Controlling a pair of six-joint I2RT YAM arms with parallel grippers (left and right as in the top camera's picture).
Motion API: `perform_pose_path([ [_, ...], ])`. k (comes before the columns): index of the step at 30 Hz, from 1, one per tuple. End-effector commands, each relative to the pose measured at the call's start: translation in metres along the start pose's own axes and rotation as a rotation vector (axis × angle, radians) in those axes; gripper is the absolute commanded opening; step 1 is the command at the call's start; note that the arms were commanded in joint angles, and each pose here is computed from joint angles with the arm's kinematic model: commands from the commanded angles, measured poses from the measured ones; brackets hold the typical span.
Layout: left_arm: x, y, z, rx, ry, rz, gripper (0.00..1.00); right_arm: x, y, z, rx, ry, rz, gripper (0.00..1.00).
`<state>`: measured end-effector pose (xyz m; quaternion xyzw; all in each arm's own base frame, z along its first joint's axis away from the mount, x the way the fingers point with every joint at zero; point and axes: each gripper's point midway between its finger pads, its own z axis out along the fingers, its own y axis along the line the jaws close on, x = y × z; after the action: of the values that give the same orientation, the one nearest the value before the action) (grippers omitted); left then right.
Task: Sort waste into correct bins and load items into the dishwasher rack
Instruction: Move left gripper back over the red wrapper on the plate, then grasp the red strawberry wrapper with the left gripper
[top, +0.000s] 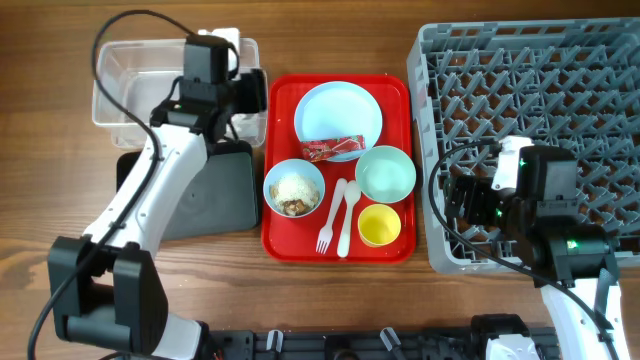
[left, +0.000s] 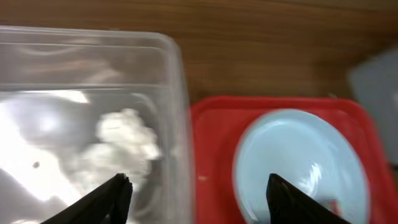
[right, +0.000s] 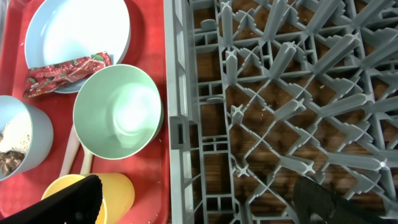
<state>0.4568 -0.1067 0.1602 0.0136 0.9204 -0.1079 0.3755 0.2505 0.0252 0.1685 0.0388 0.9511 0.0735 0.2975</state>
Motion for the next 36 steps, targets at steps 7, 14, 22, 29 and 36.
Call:
perform_pose_path([
  [7, 0.089, -0.13, -0.001, 0.348, 0.199, 0.564, 0.79, -0.008, 0.005, -0.006, -0.022, -0.027, 0.009, 1.0],
  [14, 0.139, -0.131, 0.039, 0.352, 0.326, 0.673, 0.82, -0.008, 0.005, -0.006, -0.022, -0.027, 0.01, 1.0],
  [22, 0.147, -0.124, 0.064, 0.314, 0.326, 0.702, 0.84, -0.008, 0.005, -0.006, -0.022, -0.026, 0.01, 1.0],
  [29, 0.163, -0.117, 0.079, 0.295, 0.367, 0.703, 0.84, -0.008, 0.005, -0.006, -0.022, -0.027, 0.009, 1.0],
  [36, 0.163, -0.117, 0.085, 0.294, 0.357, 0.702, 0.72, -0.008, 0.005, -0.006, -0.022, -0.027, 0.009, 1.0],
])
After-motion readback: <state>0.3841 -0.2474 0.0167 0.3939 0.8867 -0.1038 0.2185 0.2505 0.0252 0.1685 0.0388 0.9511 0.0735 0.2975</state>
